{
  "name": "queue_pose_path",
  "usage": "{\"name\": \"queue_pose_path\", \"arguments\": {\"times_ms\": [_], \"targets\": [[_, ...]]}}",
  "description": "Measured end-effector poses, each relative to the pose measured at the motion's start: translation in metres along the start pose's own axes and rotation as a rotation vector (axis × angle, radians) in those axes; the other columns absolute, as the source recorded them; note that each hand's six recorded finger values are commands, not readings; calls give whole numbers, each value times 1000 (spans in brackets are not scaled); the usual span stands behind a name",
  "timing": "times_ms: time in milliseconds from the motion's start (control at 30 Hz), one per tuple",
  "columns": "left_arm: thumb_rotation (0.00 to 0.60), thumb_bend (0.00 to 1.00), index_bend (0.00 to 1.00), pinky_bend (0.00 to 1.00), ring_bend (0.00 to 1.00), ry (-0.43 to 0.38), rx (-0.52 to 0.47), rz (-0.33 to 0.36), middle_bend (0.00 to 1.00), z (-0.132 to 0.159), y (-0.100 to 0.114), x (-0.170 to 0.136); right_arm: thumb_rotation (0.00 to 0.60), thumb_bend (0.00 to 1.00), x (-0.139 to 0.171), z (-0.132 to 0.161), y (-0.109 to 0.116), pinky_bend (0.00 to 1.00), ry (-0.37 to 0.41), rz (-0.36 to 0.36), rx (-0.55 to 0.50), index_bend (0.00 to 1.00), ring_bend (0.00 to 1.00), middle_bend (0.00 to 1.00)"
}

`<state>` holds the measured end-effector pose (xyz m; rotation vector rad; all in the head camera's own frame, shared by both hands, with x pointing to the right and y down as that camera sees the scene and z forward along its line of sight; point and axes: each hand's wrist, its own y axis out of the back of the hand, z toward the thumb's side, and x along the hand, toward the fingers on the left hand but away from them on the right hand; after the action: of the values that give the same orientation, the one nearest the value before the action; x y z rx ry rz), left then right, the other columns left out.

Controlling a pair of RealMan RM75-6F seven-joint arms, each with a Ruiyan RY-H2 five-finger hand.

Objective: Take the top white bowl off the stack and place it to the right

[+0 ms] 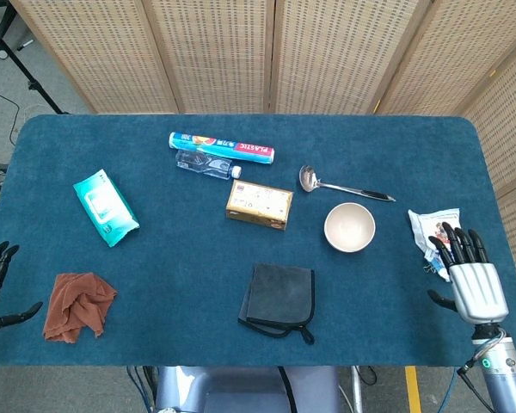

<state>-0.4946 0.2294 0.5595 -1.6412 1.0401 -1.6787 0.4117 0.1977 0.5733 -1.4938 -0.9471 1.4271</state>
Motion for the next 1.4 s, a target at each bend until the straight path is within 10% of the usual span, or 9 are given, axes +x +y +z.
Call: {"name": "queue_pose_path", "arguments": {"times_ms": [767,1400], "targets": [[424,167,0,0,0,-9,13,-11,0,6,-7,-2,600,105,13,-5,6,0,12,-58,-57,138,0,0],[424,167,0,0,0,19,-5,-9,0,-5,-4,2,600,153,-60,53,0,0,138,-20,-27,144,0,0]]}}
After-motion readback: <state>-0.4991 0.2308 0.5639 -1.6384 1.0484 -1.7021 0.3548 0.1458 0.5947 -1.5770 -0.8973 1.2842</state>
